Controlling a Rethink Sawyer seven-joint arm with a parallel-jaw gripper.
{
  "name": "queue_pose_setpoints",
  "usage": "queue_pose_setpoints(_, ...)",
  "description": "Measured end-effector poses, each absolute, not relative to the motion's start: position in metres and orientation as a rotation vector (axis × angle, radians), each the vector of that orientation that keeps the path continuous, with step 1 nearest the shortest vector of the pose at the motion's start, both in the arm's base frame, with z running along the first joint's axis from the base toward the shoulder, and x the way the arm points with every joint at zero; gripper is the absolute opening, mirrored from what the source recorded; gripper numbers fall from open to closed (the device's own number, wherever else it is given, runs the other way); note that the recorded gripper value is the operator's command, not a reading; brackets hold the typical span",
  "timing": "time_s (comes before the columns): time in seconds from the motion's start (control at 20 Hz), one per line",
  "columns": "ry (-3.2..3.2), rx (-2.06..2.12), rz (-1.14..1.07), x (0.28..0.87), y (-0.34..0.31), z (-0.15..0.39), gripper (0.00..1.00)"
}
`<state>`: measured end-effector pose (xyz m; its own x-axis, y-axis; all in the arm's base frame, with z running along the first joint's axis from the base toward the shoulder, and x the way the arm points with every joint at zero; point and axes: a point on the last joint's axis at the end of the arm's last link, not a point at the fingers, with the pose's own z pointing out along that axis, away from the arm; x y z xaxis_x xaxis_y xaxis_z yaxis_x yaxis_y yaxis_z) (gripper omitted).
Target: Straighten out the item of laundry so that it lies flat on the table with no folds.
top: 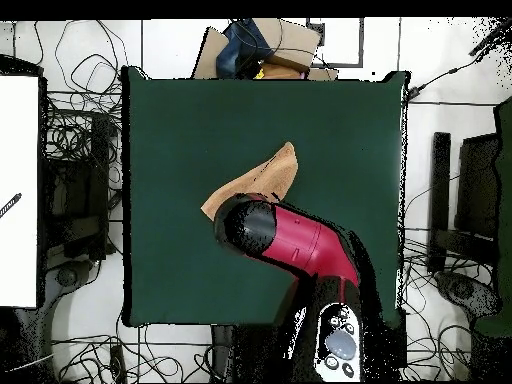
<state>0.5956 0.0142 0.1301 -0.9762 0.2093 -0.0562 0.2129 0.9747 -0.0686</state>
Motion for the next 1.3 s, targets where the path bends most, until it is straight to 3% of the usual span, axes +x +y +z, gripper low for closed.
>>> queue_pose_setpoints(0.75, 3.099, 0.234, -0.138, 0.597, 0.046, 0.116, 1.0)
queue_pose_setpoints(1.3, 3.215, 0.064, -0.152, 0.604, 0.101, 0.049, 1.0)
